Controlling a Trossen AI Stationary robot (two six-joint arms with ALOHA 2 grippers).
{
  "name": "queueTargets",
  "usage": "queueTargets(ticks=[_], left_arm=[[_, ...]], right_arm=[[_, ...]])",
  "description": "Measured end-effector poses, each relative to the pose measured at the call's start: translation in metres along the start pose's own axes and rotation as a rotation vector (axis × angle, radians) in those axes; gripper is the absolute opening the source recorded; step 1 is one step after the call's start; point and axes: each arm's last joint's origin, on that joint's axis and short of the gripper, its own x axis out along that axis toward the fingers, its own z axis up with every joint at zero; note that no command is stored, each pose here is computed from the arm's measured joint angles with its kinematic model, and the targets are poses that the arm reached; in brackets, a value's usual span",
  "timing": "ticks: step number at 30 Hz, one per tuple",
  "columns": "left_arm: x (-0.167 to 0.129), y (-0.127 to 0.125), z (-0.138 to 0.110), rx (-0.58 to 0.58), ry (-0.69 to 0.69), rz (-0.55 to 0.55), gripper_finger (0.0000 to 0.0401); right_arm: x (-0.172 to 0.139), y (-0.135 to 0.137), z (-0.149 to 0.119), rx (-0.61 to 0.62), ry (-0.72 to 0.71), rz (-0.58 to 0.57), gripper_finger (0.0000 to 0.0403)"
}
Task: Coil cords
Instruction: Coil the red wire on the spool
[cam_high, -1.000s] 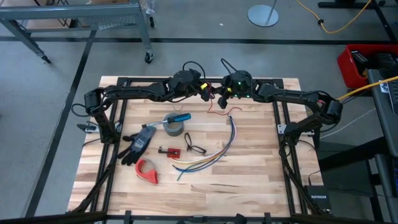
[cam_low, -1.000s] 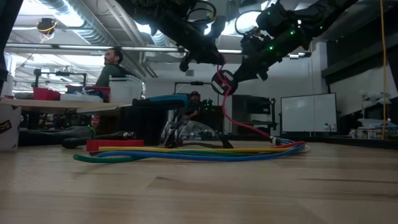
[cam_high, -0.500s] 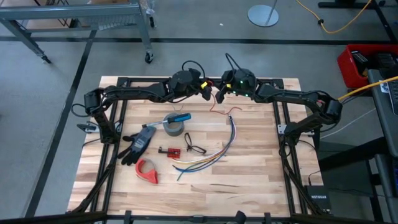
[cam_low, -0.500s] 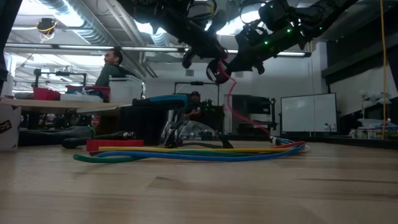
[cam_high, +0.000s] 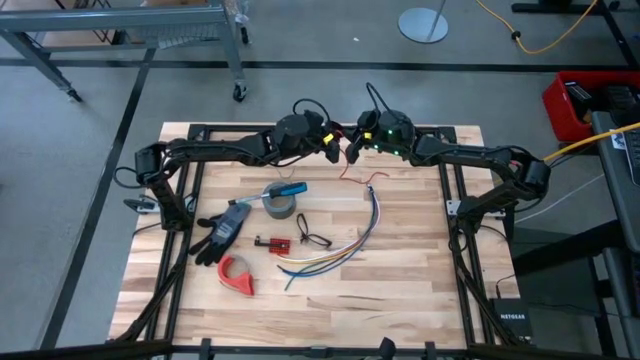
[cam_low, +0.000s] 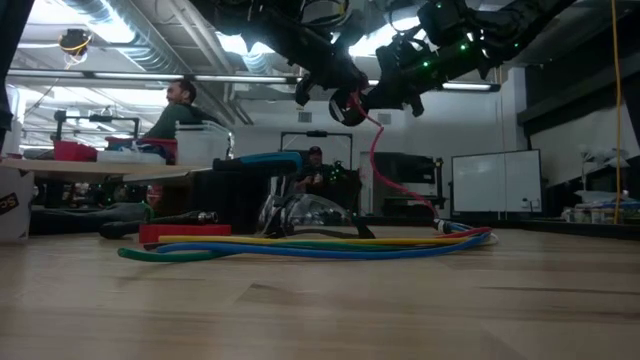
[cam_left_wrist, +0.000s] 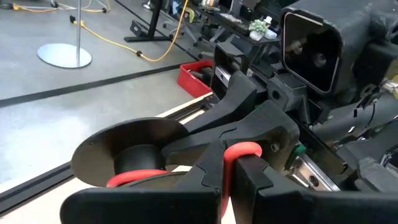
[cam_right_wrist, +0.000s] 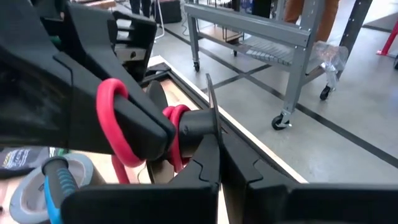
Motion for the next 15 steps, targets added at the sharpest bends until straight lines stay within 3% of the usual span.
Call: queueTargets(ticks=[15], left_arm=[[-0.0004, -0.0032, 0.0020, 0.012, -0.028, -0.018, 0.0000]], right_arm=[[0.0002, -0.0003, 0.0038, 0.027, -0.046, -0.011, 0.0001]])
